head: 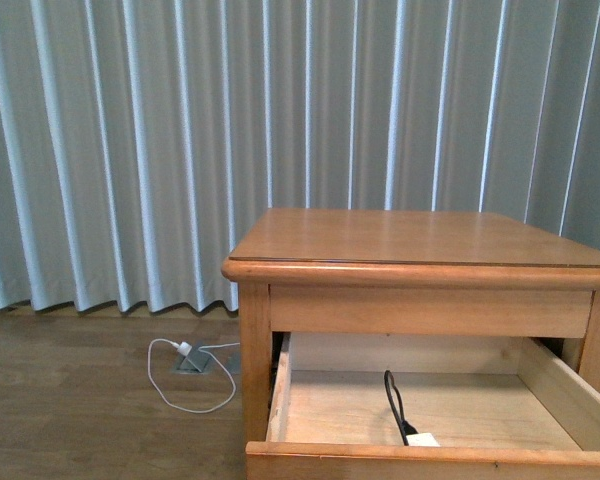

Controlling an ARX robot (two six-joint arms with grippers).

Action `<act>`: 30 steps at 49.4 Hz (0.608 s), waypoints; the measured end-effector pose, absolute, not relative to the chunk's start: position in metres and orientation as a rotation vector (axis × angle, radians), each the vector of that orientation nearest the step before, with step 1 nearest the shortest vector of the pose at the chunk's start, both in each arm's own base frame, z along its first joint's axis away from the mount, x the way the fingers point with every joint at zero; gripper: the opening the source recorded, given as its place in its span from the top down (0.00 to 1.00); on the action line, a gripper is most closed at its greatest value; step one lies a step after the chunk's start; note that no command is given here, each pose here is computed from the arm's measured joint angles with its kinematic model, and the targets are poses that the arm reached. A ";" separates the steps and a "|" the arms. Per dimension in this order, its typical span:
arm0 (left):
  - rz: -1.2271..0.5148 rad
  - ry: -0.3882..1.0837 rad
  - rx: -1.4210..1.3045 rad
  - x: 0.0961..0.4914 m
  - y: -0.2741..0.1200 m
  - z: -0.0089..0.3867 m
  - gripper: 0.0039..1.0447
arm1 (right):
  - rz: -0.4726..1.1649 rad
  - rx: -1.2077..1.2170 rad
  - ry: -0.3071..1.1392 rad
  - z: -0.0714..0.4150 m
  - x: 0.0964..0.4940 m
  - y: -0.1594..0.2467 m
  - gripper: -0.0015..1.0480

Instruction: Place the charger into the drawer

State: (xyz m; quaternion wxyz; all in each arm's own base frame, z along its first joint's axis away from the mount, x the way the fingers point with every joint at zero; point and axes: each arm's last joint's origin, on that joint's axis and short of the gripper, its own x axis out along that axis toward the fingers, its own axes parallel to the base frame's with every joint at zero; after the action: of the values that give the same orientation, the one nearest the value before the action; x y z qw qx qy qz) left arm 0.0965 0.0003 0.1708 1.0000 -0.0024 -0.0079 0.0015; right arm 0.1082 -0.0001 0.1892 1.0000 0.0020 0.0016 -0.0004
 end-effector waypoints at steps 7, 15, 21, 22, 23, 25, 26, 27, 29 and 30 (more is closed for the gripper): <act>0.003 -0.016 -0.005 0.096 0.000 0.171 0.75 | 0.089 0.023 0.104 0.187 0.109 0.001 0.08; 0.003 -0.016 -0.005 0.096 0.000 0.171 0.45 | 0.153 0.061 0.363 0.179 0.117 0.006 0.08; 0.003 -0.016 -0.005 0.096 0.000 0.171 0.25 | 0.199 0.064 0.442 0.183 0.136 0.015 0.08; 0.003 -0.016 -0.005 0.096 0.000 0.171 0.23 | 0.204 0.065 0.445 0.184 0.139 0.016 0.08; 0.003 -0.016 -0.005 0.096 0.000 0.171 0.20 | 0.214 0.066 0.451 0.184 0.143 0.018 0.08; 0.003 -0.016 -0.005 0.096 0.000 0.171 0.13 | 0.223 0.070 0.463 0.185 0.154 0.022 0.08; 0.003 -0.016 -0.005 0.096 0.000 0.171 0.10 | 0.226 0.073 0.469 0.185 0.159 0.023 0.08; 0.003 -0.016 -0.005 0.096 0.000 0.171 0.06 | 0.230 0.077 0.478 0.185 0.165 0.025 0.08; 0.003 -0.016 -0.004 0.096 0.000 0.171 0.04 | 0.234 0.080 0.500 0.182 0.177 0.028 0.08; 0.003 -0.016 -0.004 0.096 0.000 0.171 0.05 | 0.234 0.081 0.513 0.181 0.184 0.029 0.08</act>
State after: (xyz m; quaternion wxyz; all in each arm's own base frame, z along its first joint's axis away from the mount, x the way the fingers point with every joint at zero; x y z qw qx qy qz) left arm 0.0965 0.0003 0.1708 1.0000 -0.0020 -0.0079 0.0013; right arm 0.1835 0.0290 0.1811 0.9598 0.0402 0.2528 0.1155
